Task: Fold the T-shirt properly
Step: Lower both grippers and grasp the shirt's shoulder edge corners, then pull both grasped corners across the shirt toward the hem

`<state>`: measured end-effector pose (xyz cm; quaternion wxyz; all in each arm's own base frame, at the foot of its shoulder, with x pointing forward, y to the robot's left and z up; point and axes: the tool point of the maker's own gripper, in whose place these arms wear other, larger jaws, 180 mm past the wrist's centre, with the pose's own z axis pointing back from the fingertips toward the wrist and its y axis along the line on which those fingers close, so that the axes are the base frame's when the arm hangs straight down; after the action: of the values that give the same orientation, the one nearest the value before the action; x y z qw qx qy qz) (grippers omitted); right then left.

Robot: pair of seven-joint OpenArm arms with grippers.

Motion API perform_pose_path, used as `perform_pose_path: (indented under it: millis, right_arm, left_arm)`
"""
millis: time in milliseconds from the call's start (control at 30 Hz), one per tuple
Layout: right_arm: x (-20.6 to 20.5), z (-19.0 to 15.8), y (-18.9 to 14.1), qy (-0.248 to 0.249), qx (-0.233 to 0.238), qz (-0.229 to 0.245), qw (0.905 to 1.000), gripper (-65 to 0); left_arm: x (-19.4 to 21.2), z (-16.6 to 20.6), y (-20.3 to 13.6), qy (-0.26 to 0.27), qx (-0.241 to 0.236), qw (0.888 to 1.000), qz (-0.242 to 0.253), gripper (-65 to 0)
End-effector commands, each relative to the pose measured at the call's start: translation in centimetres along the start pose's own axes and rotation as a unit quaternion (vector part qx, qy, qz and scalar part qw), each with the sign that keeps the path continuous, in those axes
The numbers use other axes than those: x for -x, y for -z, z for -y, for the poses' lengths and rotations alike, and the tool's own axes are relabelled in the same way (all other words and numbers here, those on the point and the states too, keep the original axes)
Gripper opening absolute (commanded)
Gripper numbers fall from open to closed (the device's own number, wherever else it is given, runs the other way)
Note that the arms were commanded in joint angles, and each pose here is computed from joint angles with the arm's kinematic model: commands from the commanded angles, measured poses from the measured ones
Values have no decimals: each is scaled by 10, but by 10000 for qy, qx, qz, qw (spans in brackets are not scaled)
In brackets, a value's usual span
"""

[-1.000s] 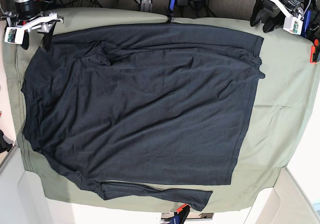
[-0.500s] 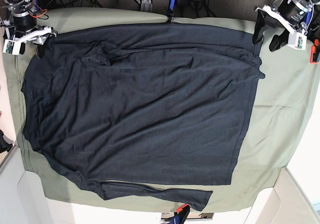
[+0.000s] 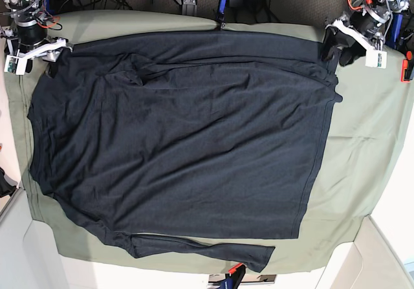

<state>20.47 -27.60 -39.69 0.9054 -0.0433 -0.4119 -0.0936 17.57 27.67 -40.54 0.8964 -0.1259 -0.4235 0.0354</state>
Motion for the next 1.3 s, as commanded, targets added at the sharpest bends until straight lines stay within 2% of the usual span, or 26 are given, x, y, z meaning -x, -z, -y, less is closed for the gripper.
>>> perform_pose_path:
  millis: [0,167,367,667,700,833,967,1033,1133,1167,1267]
  right_arm:
    - [-8,6,-1,-13,84,123,9999,-264]
    - [-7,11,-2,17,152,108,9998,-264]
    - [-6,11,-1,36,154,90,9998,-264]
    - [7,4,22,259,-137,-127,9995,-264]
    - [8,3,24,260,-182,-167,9994,-264]
    - [7,-7,27,379,-402,-304,9980,-265]
    - [9,-8,27,411,-432,-332,9977,-272]
    - [8,-8,27,411,-429,-327,9977,-363]
    - [6,-8,26,402,-425,-310,9978,-595]
    - [7,-9,26,388,-432,-365,9976,-650]
    - [10,-10,20,302,-439,-634,9966,-650]
  left_arm:
    - [4,-9,0,88,-115,9998,-141,-228]
    - [8,-13,3,45,-119,9997,-218,-229]
    - [20,13,-1,243,586,9971,-428,-229]
    - [24,13,-3,212,584,9970,-465,-239]
    - [24,13,-3,213,584,9970,-463,-266]
    - [24,13,-3,209,585,9970,-464,-448]
    - [24,13,-3,210,584,9970,-458,-590]
    - [24,13,-3,211,583,9970,-463,-650]
    - [23,13,-3,211,583,9970,-455,-650]
    - [23,14,-4,227,594,9970,-449,-650]
    - [18,18,-10,325,617,9967,-410,-650]
